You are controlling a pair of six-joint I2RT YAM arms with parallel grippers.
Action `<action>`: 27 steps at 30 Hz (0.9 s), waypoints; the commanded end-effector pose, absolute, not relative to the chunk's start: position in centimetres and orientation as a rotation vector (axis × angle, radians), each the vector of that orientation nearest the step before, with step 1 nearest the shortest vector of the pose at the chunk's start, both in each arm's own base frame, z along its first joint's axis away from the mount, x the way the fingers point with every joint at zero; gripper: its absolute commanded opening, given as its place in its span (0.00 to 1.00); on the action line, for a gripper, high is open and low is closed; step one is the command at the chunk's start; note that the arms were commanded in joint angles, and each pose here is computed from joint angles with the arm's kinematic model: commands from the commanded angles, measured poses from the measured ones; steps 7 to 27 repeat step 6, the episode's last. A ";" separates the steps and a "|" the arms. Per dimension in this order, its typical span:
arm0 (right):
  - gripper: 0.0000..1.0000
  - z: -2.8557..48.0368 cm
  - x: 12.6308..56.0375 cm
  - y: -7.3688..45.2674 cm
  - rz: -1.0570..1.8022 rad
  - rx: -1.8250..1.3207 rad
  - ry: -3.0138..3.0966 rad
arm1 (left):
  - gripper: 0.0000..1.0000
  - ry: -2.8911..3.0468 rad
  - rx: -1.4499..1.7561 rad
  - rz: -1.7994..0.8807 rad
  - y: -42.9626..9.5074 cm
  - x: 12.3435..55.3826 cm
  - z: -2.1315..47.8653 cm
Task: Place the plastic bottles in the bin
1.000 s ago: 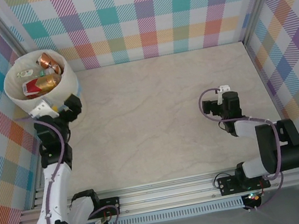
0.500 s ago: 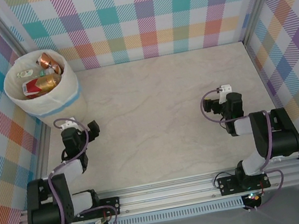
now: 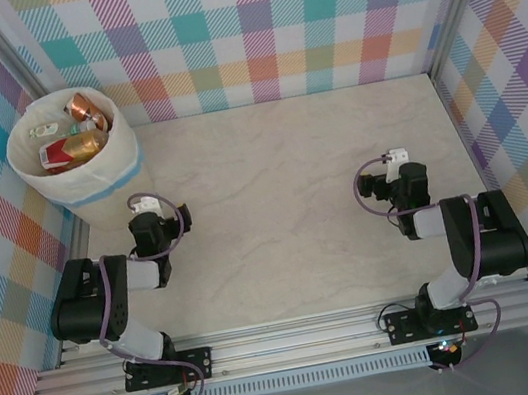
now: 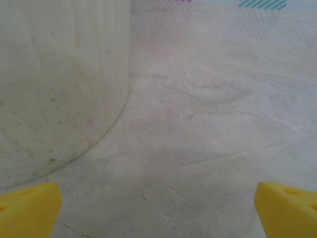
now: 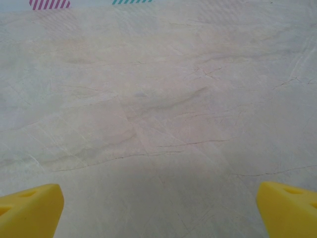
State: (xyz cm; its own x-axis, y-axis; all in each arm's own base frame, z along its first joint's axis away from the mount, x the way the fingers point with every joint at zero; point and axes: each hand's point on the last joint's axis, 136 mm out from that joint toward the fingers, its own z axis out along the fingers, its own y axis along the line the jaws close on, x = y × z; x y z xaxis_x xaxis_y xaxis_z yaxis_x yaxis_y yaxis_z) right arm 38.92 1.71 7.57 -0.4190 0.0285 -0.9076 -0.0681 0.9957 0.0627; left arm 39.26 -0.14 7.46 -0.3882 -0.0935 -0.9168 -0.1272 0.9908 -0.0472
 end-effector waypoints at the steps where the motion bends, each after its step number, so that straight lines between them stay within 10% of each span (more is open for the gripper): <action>1: 1.00 9.1 39.8 2.0 0.133 -0.032 1.947 | 1.00 1.950 -0.187 0.079 0.5 39.5 8.1; 27: 1.00 9.1 39.8 2.0 0.133 -0.032 1.947 | 1.00 1.951 -0.188 0.080 0.5 39.4 8.1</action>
